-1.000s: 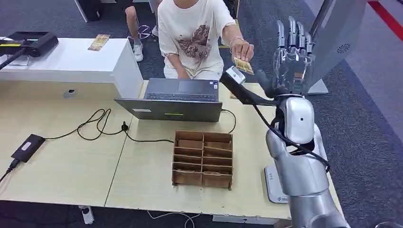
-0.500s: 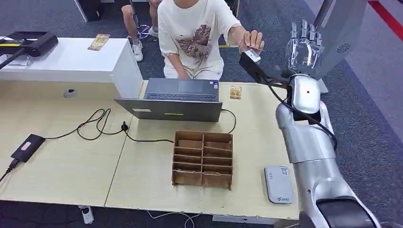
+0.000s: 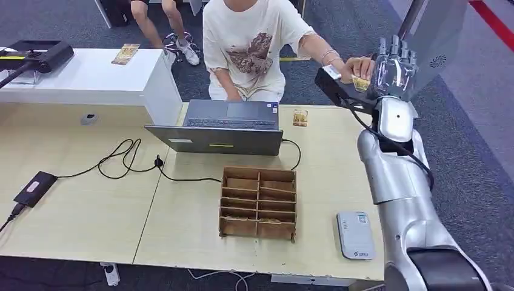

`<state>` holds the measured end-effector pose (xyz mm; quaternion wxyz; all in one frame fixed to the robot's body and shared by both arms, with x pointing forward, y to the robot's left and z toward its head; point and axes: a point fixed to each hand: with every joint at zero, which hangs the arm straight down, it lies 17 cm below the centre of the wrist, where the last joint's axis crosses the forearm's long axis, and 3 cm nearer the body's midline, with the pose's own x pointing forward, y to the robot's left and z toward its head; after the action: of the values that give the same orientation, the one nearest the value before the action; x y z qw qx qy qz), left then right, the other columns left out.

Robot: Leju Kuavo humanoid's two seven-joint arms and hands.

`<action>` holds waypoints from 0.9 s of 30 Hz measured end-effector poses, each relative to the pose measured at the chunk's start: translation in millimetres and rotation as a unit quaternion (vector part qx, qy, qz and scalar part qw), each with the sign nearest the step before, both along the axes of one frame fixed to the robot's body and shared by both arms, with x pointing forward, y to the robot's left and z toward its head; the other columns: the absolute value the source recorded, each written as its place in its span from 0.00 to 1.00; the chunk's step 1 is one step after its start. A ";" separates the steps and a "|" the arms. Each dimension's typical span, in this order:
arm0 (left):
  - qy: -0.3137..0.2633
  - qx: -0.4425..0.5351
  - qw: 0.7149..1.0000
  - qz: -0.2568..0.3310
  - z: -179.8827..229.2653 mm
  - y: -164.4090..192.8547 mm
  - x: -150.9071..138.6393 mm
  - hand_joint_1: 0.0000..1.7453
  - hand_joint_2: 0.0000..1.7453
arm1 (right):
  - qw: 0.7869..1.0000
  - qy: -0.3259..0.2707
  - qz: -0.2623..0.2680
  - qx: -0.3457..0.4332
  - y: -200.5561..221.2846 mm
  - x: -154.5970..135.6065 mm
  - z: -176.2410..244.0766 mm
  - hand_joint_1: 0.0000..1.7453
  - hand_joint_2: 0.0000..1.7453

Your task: Pass the card to the sensor for recognition and then transmit it.

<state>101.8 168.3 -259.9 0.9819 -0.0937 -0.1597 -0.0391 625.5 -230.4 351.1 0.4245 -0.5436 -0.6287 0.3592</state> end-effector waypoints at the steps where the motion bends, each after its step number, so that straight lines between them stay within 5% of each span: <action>1: 0.000 0.000 1.000 0.000 0.0 0.0 0.0 0.00 0.00 | 1.000 -0.001 0.000 -0.001 0.2 0.8 2.4 0.00 1.00; 2: 0.000 0.000 1.000 0.000 0.0 0.1 0.2 0.00 0.00 | 1.000 -0.002 0.000 -0.001 0.2 1.3 4.4 0.88 1.00; 3: 0.000 0.001 1.000 0.000 0.0 0.2 0.2 0.00 0.00 | 1.000 -0.002 0.000 -0.001 0.3 1.5 4.7 1.00 1.00; 27: 0.000 0.003 1.000 0.004 -0.3 1.4 0.8 0.00 0.00 | 1.000 0.004 0.005 -0.009 3.7 4.2 0.4 1.00 1.00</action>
<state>102.5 169.7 -260.2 0.9823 -0.0901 -0.1603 -0.0359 629.7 -226.6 351.5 0.4207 -0.5429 -0.6260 0.3692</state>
